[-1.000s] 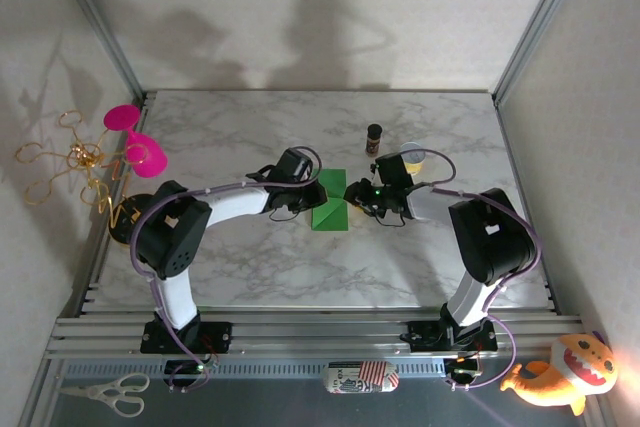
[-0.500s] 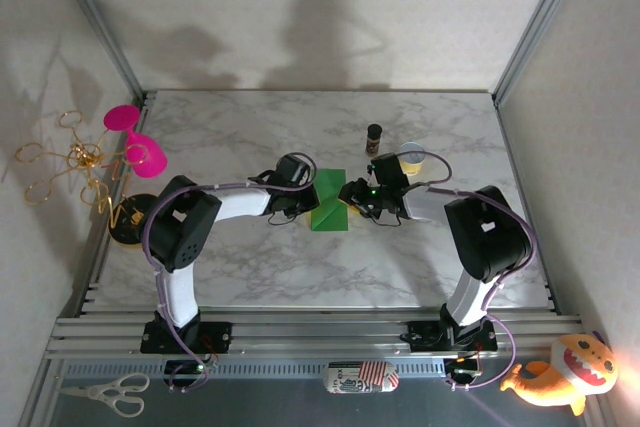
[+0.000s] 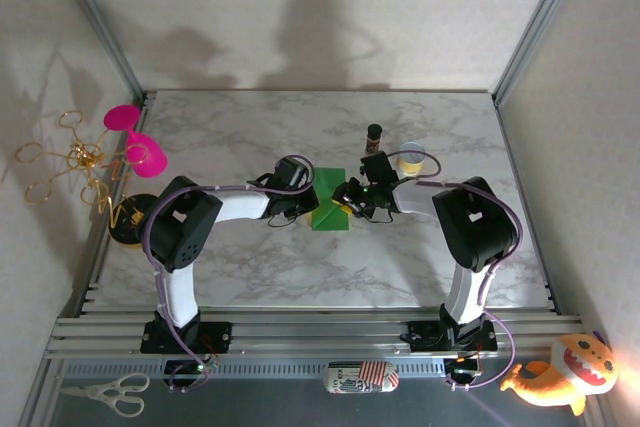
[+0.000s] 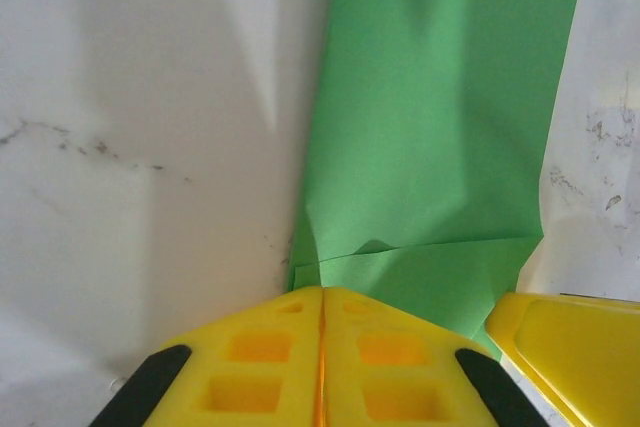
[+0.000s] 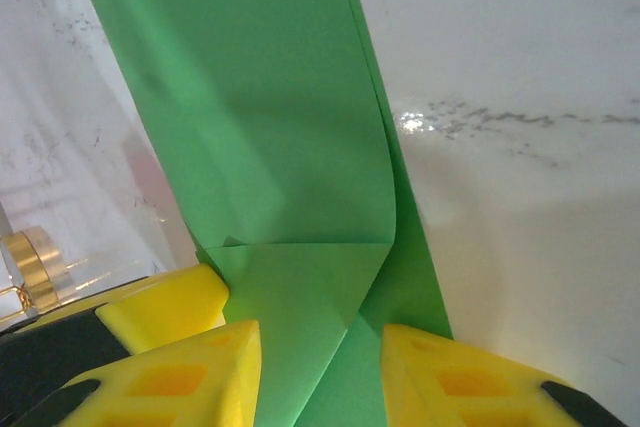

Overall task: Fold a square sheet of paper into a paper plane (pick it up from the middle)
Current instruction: Turn over a square sheet of paper at the center of the table.

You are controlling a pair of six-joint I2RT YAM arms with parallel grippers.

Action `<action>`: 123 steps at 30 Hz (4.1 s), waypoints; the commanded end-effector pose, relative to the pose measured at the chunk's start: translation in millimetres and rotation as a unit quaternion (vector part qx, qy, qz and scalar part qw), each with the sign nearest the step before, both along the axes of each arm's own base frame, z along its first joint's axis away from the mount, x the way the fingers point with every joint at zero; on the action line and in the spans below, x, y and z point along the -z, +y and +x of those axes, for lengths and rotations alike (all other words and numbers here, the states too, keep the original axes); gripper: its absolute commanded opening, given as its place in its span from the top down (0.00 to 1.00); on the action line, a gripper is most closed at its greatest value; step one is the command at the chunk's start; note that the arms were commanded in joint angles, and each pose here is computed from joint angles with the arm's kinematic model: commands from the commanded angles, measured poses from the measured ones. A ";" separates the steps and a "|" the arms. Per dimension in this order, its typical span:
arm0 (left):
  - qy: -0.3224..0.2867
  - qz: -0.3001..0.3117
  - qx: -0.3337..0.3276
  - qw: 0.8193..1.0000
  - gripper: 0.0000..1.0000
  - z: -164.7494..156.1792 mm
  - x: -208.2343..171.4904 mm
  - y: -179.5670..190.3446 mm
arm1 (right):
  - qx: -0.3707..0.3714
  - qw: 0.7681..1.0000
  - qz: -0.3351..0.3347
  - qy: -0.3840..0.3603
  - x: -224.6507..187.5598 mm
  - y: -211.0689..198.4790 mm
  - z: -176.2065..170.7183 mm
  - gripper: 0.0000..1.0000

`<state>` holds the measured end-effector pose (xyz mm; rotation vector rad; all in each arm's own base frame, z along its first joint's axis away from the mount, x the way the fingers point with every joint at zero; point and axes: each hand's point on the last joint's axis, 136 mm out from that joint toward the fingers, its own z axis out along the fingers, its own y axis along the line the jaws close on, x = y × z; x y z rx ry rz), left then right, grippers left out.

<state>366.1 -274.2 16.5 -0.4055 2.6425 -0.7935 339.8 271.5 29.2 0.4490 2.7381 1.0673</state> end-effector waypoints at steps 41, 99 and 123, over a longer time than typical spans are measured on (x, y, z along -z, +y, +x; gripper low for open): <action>-0.085 -0.175 -0.054 0.979 0.43 5.6 -105.7 47.2 | -0.053 0.977 0.135 -0.159 -90.8 30.6 22.3 0.99; -0.093 0.327 0.007 0.941 0.98 17.4 -99.1 130.8 | 0.076 0.958 -0.073 -0.265 -128.4 -85.7 48.4 0.23; -0.038 0.276 0.094 0.956 0.65 18.6 -37.8 34.0 | 0.135 0.956 -0.107 -0.237 -112.8 -112.2 42.9 0.20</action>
